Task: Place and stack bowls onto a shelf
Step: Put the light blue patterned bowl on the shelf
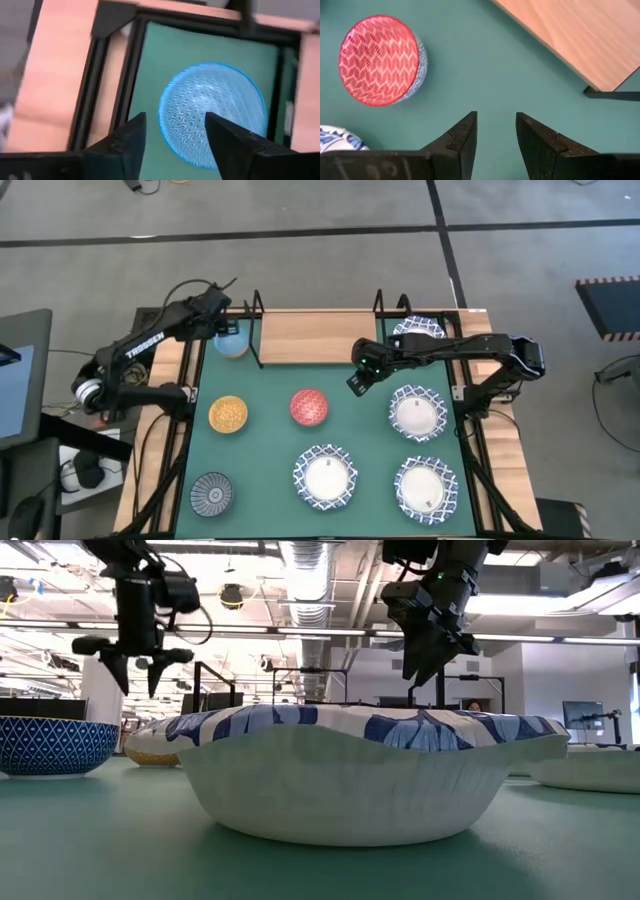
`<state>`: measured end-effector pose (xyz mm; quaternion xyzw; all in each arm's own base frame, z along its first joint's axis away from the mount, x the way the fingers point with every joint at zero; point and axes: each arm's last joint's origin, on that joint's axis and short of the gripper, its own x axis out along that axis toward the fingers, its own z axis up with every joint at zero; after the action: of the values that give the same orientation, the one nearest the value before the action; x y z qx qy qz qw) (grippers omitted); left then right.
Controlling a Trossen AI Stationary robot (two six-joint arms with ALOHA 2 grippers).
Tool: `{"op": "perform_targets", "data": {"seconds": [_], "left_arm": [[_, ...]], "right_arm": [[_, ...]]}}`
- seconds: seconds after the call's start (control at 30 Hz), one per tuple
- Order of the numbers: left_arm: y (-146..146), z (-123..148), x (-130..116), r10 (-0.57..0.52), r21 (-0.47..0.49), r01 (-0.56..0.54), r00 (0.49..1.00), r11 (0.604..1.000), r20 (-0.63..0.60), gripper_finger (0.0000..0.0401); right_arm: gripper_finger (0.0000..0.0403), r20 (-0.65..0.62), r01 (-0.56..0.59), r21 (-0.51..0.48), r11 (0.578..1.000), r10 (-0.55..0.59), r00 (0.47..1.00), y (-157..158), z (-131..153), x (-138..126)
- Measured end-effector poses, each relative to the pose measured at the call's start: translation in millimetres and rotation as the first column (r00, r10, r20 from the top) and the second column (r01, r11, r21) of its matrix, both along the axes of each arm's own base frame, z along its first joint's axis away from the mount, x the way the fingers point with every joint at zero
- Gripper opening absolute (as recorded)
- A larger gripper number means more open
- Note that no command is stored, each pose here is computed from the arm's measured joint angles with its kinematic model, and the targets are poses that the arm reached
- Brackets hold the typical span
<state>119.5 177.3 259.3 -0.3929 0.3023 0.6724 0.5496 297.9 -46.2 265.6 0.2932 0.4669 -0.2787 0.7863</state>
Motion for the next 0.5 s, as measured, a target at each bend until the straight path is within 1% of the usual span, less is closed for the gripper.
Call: {"op": "perform_targets", "data": {"seconds": [0.07, 0.13, 0.23, 0.3, 0.5], "left_arm": [[5.1, -10.7, 3.2, 0.064, -0.053, -0.064, 0.998, 0.997, -0.004, 0.0202], [7.2, -21.0, 4.4, 0.116, -0.108, -0.120, 0.992, 0.987, -0.043, 0.0209], [11.4, -35.2, 4.2, 0.182, -0.143, -0.198, 0.977, 0.970, -0.115, 0.0214], [14.4, -45.3, 4.3, 0.196, -0.161, -0.217, 0.971, 0.963, -0.138, 0.0215], [24.9, -75.2, 5.0, 0.200, -0.225, -0.223, 0.972, 0.948, -0.121, 0.0215]], "right_arm": [[0.0162, 0.000, 0.006, -0.006, 1.000, -0.006, 1.000, -0.2, 0.0, 0.0], [0.0162, -0.003, 0.010, -0.016, 1.000, -0.010, 1.000, -0.4, 0.0, -0.2], [0.0162, -0.005, 0.007, -0.021, 1.000, -0.007, 1.000, 1.2, 0.0, -0.1], [0.0162, -0.004, 0.008, -0.024, 1.000, -0.008, 1.000, 1.3, 0.0, 0.1], [0.0162, -0.020, 0.018, -0.049, 0.999, -0.019, 1.000, 1.1, -2.2, -1.2]]}}
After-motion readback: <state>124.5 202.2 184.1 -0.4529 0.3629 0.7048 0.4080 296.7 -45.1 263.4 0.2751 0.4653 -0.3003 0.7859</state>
